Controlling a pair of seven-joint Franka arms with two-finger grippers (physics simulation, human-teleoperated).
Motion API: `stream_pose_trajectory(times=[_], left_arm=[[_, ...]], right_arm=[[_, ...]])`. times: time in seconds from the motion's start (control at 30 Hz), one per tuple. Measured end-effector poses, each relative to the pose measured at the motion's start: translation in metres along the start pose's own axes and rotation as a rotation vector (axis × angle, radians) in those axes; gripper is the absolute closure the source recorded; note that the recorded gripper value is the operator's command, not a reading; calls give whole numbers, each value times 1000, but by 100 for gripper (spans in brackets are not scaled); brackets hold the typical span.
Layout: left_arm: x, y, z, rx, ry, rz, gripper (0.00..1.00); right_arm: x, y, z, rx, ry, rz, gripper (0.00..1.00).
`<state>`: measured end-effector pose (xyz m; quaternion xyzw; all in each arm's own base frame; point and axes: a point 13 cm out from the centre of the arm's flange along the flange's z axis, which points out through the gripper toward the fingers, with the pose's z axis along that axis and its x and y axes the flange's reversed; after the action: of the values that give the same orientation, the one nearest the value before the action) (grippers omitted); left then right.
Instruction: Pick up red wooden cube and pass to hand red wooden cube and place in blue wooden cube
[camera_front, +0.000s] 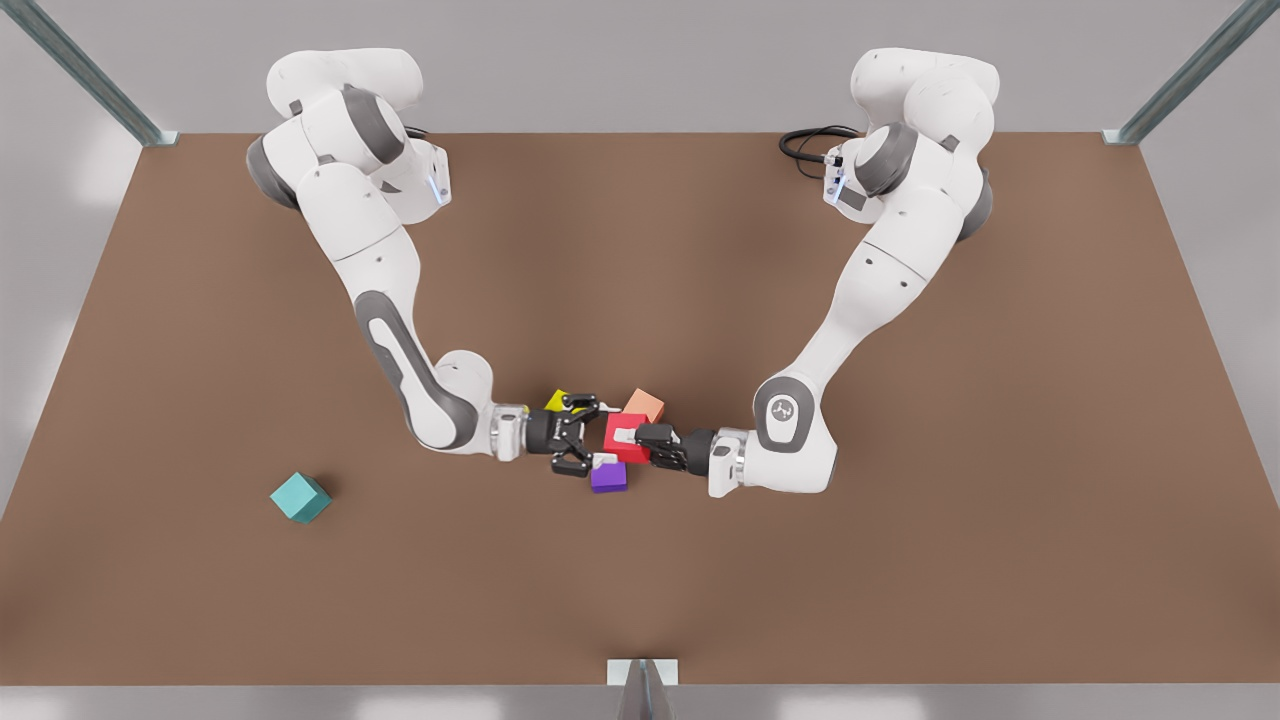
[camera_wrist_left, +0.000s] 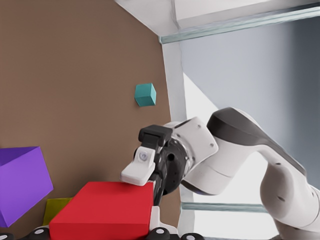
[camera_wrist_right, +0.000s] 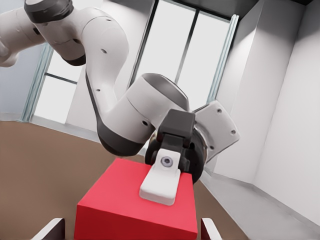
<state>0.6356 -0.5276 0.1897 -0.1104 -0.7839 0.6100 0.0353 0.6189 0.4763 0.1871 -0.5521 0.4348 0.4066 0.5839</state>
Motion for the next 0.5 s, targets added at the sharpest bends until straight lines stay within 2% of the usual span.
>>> stream_pose_trajectory(times=[0.37,0.4,0.43,0.47,0.5], left_arm=[[-1,-5,8,3,-13,1,42],[-1,-5,8,4,-14,1,42],[-1,-5,8,4,-14,1,42],[-1,-5,8,4,-15,1,42],[-1,-5,8,3,-15,1,42]], right_arm=[[5,7,18,14,2,21,1],[5,7,19,16,5,22,12],[5,7,20,15,8,23,45],[6,7,20,10,13,24,52],[7,8,19,6,18,26,52]])
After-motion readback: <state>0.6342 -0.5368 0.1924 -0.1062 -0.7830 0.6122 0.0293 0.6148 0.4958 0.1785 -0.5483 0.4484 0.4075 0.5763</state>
